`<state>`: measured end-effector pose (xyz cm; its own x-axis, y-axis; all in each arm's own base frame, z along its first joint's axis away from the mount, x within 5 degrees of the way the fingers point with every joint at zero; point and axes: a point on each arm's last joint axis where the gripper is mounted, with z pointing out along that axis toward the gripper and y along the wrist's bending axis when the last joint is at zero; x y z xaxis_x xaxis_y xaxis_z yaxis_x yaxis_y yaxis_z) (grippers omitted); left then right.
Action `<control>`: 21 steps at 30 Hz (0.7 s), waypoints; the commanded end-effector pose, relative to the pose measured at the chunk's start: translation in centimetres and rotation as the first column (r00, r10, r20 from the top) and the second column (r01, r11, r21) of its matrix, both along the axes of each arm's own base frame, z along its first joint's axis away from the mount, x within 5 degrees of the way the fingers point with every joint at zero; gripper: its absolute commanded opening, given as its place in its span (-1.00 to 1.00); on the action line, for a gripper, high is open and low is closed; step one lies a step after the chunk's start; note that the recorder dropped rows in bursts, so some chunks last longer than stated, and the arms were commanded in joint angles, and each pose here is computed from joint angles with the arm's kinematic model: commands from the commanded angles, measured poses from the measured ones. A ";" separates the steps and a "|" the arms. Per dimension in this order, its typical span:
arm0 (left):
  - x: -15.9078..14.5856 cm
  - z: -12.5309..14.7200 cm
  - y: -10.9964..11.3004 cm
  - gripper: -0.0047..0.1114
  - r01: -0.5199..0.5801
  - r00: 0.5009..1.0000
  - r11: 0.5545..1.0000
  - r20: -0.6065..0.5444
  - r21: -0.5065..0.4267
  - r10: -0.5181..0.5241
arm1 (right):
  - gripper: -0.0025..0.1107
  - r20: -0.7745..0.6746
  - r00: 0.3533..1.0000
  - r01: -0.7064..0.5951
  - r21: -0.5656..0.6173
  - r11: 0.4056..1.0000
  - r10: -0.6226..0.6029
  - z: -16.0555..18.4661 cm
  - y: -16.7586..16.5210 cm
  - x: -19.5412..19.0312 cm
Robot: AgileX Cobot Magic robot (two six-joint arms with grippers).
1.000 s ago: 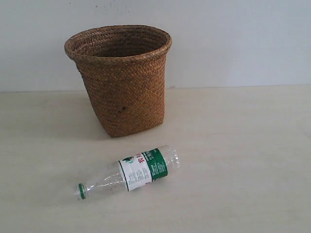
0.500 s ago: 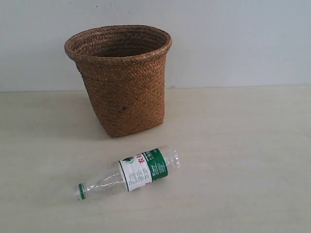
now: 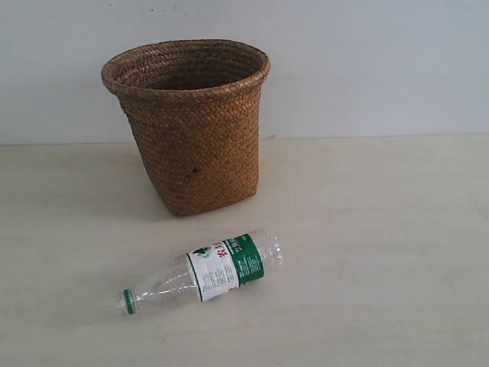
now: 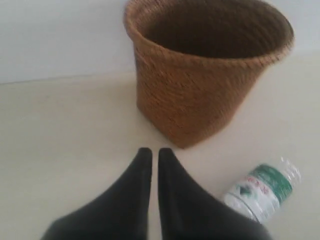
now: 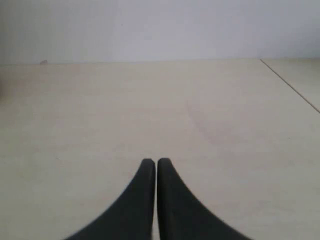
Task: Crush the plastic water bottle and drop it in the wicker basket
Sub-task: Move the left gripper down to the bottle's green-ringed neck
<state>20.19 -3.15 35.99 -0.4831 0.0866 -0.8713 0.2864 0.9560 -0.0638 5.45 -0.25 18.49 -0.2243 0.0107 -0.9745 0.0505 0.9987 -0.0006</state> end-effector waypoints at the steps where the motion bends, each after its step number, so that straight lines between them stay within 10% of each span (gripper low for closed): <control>1: 2.4 0.8 -1.6 -0.85 0.302 0.943 0.950 -0.173 0.082 -0.285 | -0.96 0.017 1.000 0.003 -0.007 1.000 -0.003 0.1 0.0 0.0; 14: 8.9 -5.2 -3.1 -0.81 0.598 0.669 0.800 -0.516 -0.055 -0.535 | -0.96 0.017 1.000 0.003 -0.007 1.000 -0.003 0.1 0.0 0.0; 21: 10.2 -9.2 -4.9 0.00 0.658 0.554 0.751 -0.644 -0.049 -0.527 | -0.96 0.017 1.000 0.003 -0.007 1.000 -0.003 0.1 0.0 0.0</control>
<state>30.32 -7.19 27.44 -0.6683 0.6334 -0.3901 0.7411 0.6119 -0.2763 5.45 -0.25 18.49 -0.2243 0.0107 -0.9745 0.0505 0.9987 -0.0006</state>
